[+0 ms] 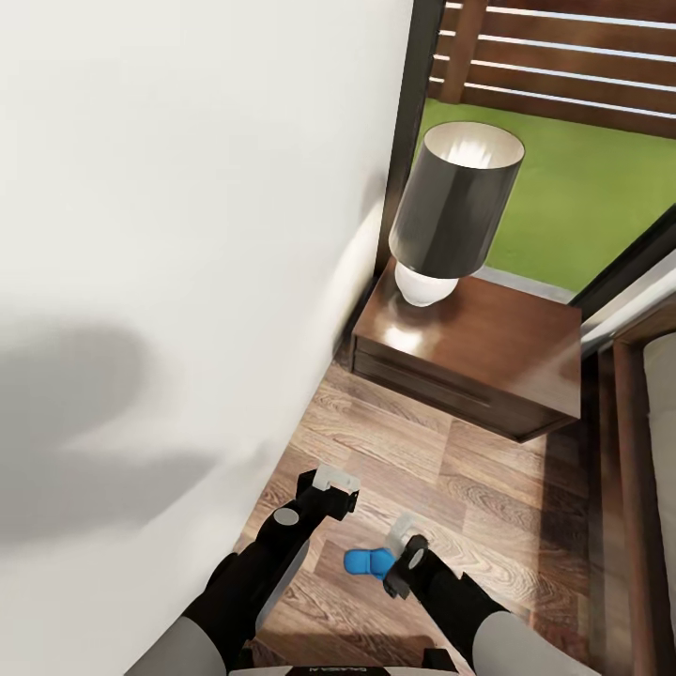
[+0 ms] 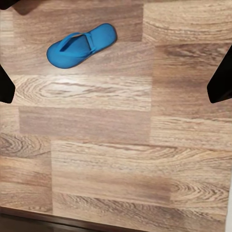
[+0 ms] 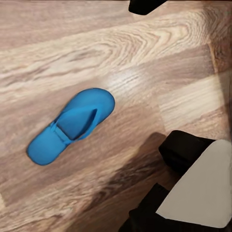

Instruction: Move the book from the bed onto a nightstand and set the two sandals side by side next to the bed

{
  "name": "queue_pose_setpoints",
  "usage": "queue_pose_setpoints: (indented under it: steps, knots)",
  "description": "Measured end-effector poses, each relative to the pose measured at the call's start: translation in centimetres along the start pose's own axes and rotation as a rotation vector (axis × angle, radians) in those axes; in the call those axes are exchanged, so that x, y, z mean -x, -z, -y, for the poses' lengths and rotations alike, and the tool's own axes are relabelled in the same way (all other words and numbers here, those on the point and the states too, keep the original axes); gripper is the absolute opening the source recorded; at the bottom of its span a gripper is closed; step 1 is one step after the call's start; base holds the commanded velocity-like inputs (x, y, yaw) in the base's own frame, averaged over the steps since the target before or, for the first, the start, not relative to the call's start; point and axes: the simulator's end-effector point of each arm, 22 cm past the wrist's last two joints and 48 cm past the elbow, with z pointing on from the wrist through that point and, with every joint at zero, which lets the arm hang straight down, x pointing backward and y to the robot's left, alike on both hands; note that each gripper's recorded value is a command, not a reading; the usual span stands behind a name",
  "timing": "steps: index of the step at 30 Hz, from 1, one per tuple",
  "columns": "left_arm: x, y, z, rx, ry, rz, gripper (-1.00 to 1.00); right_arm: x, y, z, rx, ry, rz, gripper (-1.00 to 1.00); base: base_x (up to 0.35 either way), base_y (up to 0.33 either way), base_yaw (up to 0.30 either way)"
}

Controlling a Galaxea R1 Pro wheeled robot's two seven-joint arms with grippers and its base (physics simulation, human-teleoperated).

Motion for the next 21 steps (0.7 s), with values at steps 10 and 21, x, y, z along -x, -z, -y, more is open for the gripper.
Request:
queue_pose_setpoints:
  steps: [10,21]
  knots:
    - [0.0,0.0,0.0,-0.001,-0.001,0.0,1.0,0.5,0.4,2.0,-0.044,0.108,-0.07,1.0,0.0,0.0,0.0]
    - [-0.6,-0.8,-0.1,-0.002,-0.003,-0.001,1.0,1.0,-0.3,2.8,-0.045,0.161,-0.086,1.0,0.0,0.0,0.0]
